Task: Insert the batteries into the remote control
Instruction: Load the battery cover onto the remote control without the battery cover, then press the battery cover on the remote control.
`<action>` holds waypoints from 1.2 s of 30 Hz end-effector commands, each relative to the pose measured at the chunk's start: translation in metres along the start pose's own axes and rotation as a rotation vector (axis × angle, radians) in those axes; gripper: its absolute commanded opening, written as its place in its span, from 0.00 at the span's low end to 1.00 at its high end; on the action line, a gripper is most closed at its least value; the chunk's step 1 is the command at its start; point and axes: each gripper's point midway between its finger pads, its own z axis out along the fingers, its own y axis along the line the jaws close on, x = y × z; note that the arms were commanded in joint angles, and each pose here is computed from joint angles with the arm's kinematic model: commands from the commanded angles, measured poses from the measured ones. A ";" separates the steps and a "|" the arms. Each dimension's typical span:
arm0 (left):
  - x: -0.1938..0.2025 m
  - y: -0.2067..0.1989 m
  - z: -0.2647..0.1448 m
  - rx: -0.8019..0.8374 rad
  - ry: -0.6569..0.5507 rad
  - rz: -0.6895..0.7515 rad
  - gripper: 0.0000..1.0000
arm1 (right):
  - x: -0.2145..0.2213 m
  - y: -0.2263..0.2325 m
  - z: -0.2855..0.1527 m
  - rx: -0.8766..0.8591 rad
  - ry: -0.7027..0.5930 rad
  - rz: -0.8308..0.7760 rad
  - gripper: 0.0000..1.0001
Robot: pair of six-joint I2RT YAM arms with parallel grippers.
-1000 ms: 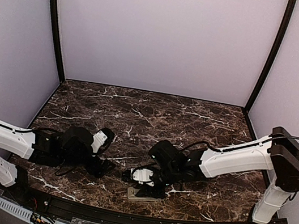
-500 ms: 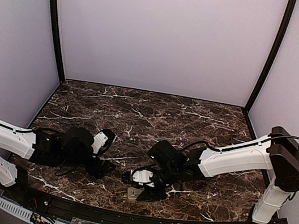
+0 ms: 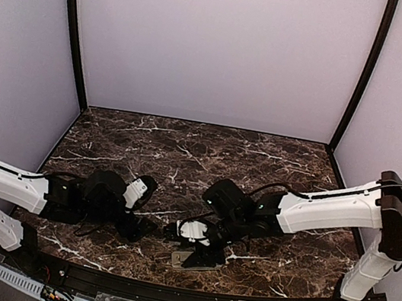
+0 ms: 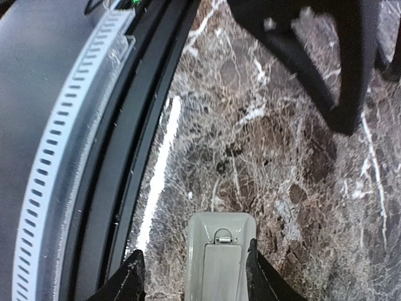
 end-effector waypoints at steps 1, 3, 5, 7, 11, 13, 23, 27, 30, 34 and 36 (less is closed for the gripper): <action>-0.009 -0.009 -0.005 0.057 -0.056 0.035 0.79 | -0.042 0.003 -0.045 -0.004 -0.165 0.018 0.51; -0.005 -0.014 -0.003 0.086 -0.053 0.053 0.72 | -0.046 -0.007 -0.061 0.030 -0.216 0.130 0.47; 0.002 -0.019 0.001 0.109 -0.033 0.064 0.63 | -0.046 -0.020 -0.072 0.068 -0.255 0.274 0.32; 0.007 -0.029 0.005 0.139 -0.021 0.088 0.57 | -0.039 -0.029 -0.073 0.103 -0.249 0.436 0.19; 0.013 -0.057 0.012 0.211 -0.017 0.176 0.46 | -0.020 -0.027 -0.059 0.080 -0.216 0.705 0.03; 0.017 -0.071 0.017 0.245 -0.005 0.214 0.39 | -0.013 -0.022 -0.051 0.054 -0.215 0.781 0.00; 0.030 -0.099 0.036 0.332 0.051 0.255 0.18 | 0.024 -0.010 -0.017 0.056 -0.116 0.965 0.00; 0.021 -0.102 0.035 0.335 0.019 0.255 0.16 | 0.032 -0.009 -0.010 0.053 -0.103 0.998 0.00; 0.013 -0.108 0.032 0.362 -0.014 0.255 0.15 | 0.038 -0.009 -0.005 0.049 -0.086 1.007 0.00; 0.011 -0.109 0.036 0.359 -0.014 0.260 0.14 | 0.040 -0.010 -0.005 0.062 -0.076 1.003 0.00; 0.015 -0.111 0.041 0.362 0.005 0.259 0.13 | 0.040 -0.010 -0.005 0.063 -0.074 1.001 0.00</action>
